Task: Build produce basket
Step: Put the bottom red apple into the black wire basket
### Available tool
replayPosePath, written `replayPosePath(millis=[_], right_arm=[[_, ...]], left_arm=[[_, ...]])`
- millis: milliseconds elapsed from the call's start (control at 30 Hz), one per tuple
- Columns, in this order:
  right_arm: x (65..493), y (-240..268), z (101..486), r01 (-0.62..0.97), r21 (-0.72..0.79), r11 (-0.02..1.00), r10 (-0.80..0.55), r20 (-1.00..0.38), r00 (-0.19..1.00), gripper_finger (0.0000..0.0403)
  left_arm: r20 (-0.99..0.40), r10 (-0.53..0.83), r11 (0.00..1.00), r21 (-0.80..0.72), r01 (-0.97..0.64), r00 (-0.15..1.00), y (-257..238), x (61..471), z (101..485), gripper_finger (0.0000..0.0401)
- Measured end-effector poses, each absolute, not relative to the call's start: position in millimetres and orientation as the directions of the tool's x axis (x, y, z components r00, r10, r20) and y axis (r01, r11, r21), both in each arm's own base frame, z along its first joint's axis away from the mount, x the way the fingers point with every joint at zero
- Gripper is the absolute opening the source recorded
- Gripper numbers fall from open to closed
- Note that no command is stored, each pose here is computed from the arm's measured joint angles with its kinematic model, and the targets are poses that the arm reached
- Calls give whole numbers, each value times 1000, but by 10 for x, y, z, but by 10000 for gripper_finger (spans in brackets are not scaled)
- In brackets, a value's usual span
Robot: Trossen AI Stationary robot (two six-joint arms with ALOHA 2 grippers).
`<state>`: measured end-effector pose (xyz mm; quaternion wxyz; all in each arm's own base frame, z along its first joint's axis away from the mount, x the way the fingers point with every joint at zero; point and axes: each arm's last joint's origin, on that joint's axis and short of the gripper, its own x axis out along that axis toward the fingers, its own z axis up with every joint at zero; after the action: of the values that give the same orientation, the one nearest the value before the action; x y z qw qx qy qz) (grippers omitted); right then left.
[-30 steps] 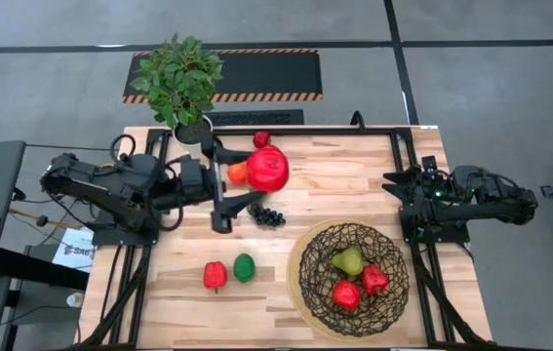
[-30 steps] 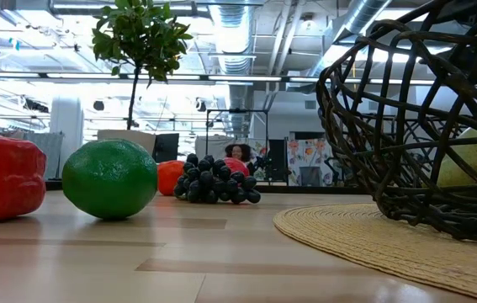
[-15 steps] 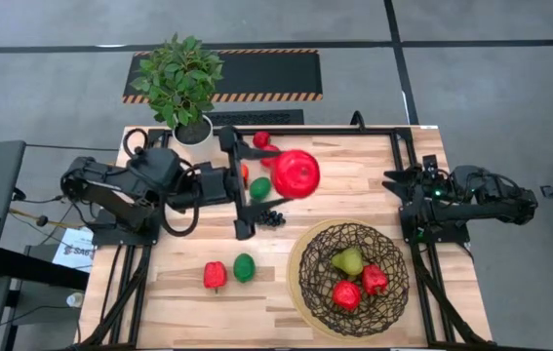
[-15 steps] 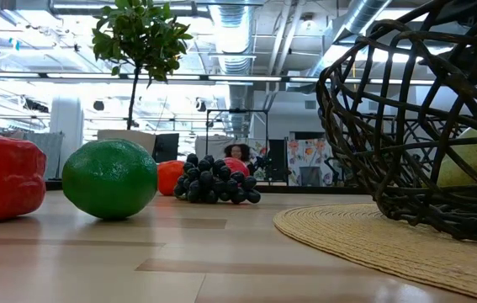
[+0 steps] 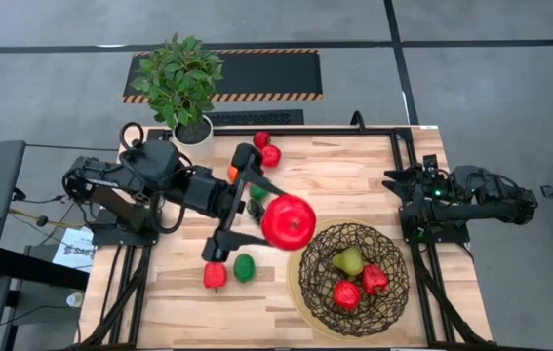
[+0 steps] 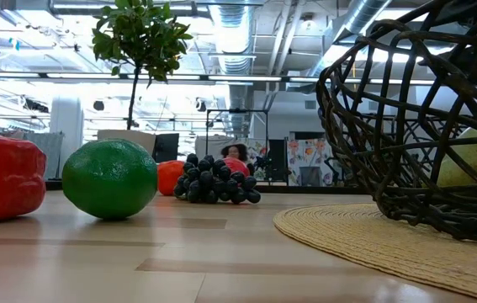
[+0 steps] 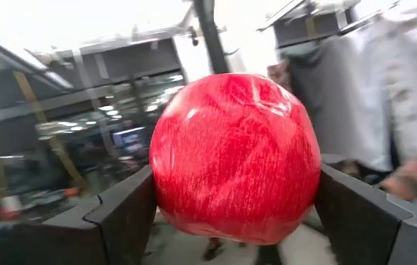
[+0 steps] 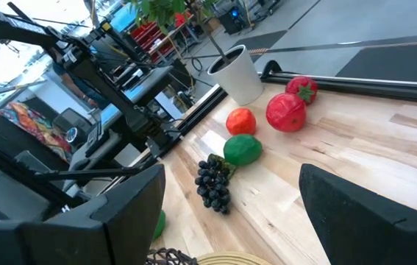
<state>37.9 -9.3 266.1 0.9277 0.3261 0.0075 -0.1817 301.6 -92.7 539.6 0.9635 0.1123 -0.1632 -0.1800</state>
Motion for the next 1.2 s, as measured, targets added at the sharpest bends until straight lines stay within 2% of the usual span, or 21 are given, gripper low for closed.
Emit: replayPosePath(millis=[467, 1200], right_arm=[[379, -93, 2661, 342, 603, 721, -332, -133, 934, 333], [379, -93, 2659, 344, 596, 725, -332, -135, 934, 333]], left_arm=[[335, -525, 851, 178, 495, 782, -964, 2972, 5462, 307], [348, -555, 831, 192, 522, 756, -1026, 3143, 5376, 307]])
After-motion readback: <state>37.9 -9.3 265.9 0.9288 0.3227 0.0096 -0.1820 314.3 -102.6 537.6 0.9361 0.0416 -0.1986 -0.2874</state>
